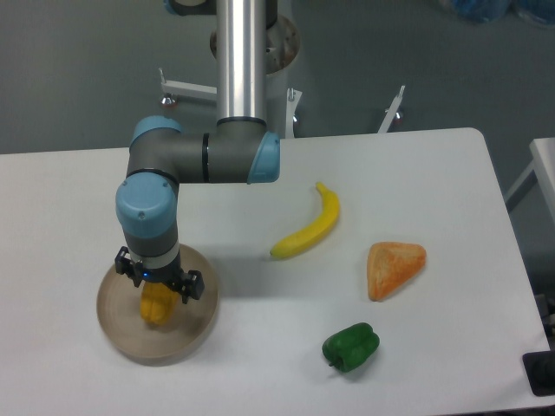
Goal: Pick up the yellow pepper from the plate
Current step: 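Lower the gripper and close it around the yellow pepper, then lift the yellow pepper up off the plate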
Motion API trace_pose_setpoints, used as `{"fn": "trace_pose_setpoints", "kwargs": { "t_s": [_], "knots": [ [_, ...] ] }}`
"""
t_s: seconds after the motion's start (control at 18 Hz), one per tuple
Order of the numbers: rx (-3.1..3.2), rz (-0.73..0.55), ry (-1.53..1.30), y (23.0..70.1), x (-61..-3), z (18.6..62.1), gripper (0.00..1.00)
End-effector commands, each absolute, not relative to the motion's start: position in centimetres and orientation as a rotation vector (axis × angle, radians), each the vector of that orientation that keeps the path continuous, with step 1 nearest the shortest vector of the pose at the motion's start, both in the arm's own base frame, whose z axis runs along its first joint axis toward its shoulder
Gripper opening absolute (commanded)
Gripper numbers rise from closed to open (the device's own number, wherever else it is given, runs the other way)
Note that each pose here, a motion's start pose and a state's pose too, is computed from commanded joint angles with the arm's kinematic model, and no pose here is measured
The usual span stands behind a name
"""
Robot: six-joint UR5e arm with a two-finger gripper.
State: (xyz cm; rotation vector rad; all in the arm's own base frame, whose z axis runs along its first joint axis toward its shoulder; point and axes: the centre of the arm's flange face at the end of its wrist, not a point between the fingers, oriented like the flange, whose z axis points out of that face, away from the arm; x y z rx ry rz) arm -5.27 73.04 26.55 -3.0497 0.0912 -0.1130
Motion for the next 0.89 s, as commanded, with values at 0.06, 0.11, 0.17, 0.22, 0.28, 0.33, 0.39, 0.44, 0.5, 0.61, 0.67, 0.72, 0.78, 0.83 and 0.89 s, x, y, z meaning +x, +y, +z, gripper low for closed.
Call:
{"fn": "trace_pose_setpoints", "kwargs": {
  "t_s": [0.06, 0.11, 0.17, 0.22, 0.28, 0.33, 0.39, 0.44, 0.5, 0.61, 0.67, 0.72, 0.78, 0.83, 0.89],
  "knots": [
    [-3.055, -0.113, 0.091, 73.1, -5.3, 26.3, 0.99],
    [-3.063, -0.103, 0.093, 73.0, -5.4, 25.8, 0.87],
    [-3.059, -0.085, 0.102, 73.2, -5.5, 26.1, 0.64],
    [-3.055, -0.085, 0.121, 73.1, -5.5, 26.4, 0.49],
    [-3.057, -0.086, 0.135, 73.0, -5.5, 26.3, 0.38],
    [-3.054, -0.087, 0.137, 73.0, -5.4, 26.4, 0.36],
    [-3.054, -0.089, 0.137, 73.0, -5.4, 26.5, 0.35],
    [-3.056, -0.088, 0.140, 73.0, -5.4, 26.4, 0.31],
    [-3.054, -0.089, 0.140, 73.0, -5.4, 26.5, 0.30],
    [-3.049, -0.087, 0.142, 73.0, -5.4, 26.8, 0.28],
    [-3.046, -0.087, 0.138, 73.2, -5.7, 27.1, 0.28],
    [-3.039, -0.084, 0.140, 73.1, -5.7, 27.6, 0.27],
    [-3.035, -0.078, 0.142, 73.0, -6.0, 28.1, 0.26],
    [-3.025, -0.064, 0.158, 72.9, -6.5, 29.2, 0.26],
    [-3.015, -0.052, 0.188, 72.6, -6.9, 30.0, 0.26]
  ]
}}
